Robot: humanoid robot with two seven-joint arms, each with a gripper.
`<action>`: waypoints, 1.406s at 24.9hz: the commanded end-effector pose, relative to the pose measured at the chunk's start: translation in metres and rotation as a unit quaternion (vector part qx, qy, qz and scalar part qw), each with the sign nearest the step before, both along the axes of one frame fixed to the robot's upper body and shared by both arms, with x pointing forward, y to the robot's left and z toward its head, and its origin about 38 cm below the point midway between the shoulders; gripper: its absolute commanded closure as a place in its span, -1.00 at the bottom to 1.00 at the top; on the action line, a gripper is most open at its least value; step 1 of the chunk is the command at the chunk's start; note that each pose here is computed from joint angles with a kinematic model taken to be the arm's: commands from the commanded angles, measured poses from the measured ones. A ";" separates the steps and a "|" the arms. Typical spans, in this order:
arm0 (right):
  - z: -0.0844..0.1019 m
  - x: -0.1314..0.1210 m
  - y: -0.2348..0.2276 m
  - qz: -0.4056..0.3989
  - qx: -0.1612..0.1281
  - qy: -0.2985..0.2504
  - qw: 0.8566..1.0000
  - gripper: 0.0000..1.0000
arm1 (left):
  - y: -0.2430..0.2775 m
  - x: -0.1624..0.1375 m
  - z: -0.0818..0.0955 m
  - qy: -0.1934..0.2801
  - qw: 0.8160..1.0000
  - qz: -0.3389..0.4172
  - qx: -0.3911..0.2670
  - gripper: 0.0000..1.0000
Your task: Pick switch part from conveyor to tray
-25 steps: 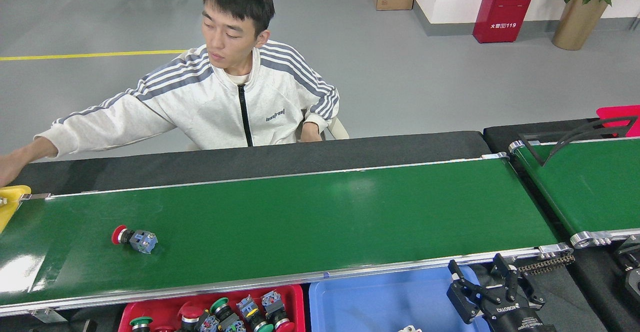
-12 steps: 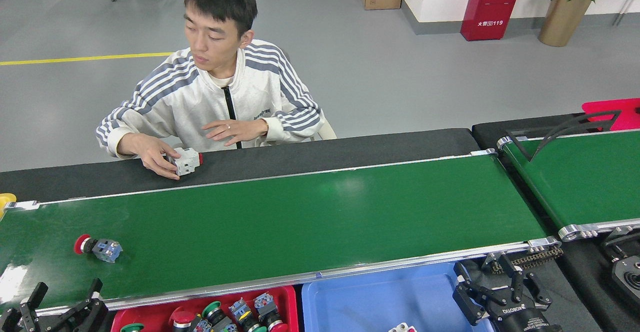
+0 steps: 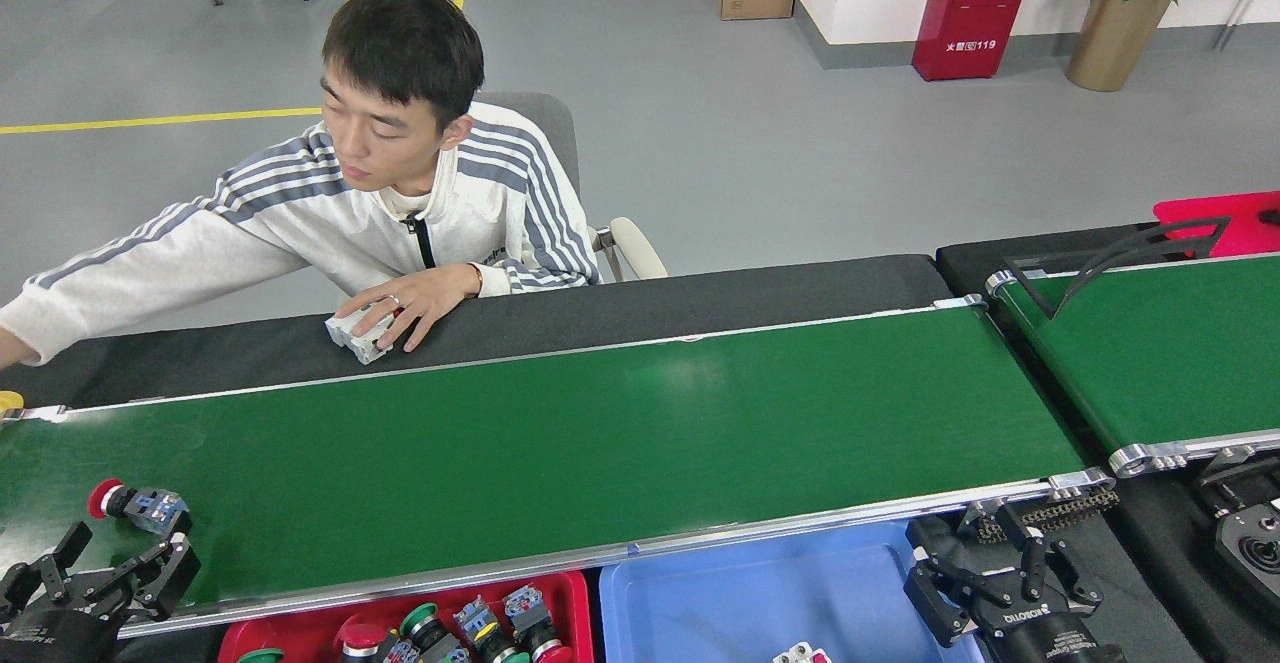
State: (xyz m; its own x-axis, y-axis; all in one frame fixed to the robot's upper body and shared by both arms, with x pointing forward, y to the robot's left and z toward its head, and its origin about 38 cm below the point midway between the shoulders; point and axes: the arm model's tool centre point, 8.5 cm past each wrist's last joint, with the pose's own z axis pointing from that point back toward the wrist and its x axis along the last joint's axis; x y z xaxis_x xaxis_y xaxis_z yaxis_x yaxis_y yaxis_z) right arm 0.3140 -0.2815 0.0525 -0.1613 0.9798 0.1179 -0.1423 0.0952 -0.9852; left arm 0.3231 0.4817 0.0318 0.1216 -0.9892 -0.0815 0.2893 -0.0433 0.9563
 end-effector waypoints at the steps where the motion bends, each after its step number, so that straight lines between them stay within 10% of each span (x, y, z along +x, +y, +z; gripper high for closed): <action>1: 0.010 0.005 -0.002 0.004 -0.005 -0.017 1.000 -0.99 | 0.013 0.007 0.009 -0.004 1.000 0.007 0.007 -1.00; 9: 0.008 0.002 0.003 0.027 -0.004 -0.016 1.000 -0.99 | 0.045 0.015 0.010 0.011 0.999 0.051 0.011 -0.91; 13: 0.008 0.002 0.003 0.028 -0.004 -0.016 0.999 -0.99 | 0.041 0.013 -0.001 0.016 0.998 0.064 -0.002 0.34; 22: 0.007 0.001 0.004 0.026 -0.001 -0.015 1.000 -0.99 | 0.023 0.011 -0.014 -0.004 0.994 0.086 -0.064 0.69; 27: 0.008 0.002 -0.001 0.017 -0.002 -0.016 1.000 -0.99 | -0.036 -0.003 0.016 -0.055 0.996 -0.047 -0.055 0.64; 32: 0.010 0.001 -0.007 0.005 -0.002 -0.020 1.000 -0.99 | -0.143 -0.079 0.027 -0.079 0.958 -0.259 -0.094 0.30; 35: 0.019 0.001 -0.017 -0.007 -0.006 -0.033 0.999 -0.99 | -0.165 -0.114 0.012 -0.065 0.959 -0.243 -0.128 -0.86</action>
